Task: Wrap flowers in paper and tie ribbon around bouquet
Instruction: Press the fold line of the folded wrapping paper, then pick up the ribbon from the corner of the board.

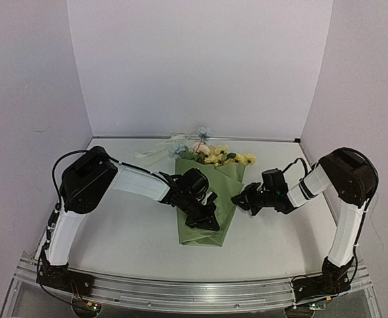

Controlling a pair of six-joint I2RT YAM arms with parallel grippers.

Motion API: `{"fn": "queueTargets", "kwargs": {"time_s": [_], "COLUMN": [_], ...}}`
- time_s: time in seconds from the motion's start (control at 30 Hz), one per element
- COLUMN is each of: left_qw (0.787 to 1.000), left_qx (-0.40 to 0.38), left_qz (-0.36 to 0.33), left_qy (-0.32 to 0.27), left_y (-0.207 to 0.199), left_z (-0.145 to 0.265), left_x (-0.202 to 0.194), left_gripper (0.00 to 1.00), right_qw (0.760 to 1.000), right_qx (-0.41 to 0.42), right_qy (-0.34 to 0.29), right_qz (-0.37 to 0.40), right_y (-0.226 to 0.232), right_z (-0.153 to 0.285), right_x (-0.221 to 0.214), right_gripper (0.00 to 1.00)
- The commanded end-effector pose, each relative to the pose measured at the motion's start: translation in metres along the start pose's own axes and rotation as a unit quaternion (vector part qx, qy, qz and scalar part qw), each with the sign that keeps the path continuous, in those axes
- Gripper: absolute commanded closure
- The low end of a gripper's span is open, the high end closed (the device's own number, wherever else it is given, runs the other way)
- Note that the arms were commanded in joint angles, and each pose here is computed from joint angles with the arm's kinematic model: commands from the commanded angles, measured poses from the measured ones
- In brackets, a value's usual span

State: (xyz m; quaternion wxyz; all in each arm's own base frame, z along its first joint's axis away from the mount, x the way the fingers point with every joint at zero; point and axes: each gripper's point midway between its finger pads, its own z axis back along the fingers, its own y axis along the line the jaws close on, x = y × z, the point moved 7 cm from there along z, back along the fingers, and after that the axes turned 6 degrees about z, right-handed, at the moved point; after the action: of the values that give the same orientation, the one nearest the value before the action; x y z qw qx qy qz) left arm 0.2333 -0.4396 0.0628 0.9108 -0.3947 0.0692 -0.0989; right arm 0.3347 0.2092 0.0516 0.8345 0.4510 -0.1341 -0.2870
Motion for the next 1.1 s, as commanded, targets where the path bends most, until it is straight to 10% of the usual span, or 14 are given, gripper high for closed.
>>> {"fn": "queueTargets", "kwargs": {"time_s": [0.0, 1.07], "left_qw": [0.994, 0.997], "left_qx": [0.087, 0.071], "left_qz": [0.048, 0.018], "left_qy": [0.037, 0.011], "left_y": [0.044, 0.019], "left_z": [-0.009, 0.009], "left_x": [-0.02, -0.012], "left_gripper": [1.0, 0.98], "right_qw": [0.999, 0.99], "right_qx": [-0.035, -0.114], "right_qy": [-0.022, -0.069], "right_qz": [0.005, 0.033], "right_y": [0.003, 0.06], "right_z": [0.004, -0.002], "right_x": [0.029, 0.139], "right_gripper": [0.92, 0.92]}}
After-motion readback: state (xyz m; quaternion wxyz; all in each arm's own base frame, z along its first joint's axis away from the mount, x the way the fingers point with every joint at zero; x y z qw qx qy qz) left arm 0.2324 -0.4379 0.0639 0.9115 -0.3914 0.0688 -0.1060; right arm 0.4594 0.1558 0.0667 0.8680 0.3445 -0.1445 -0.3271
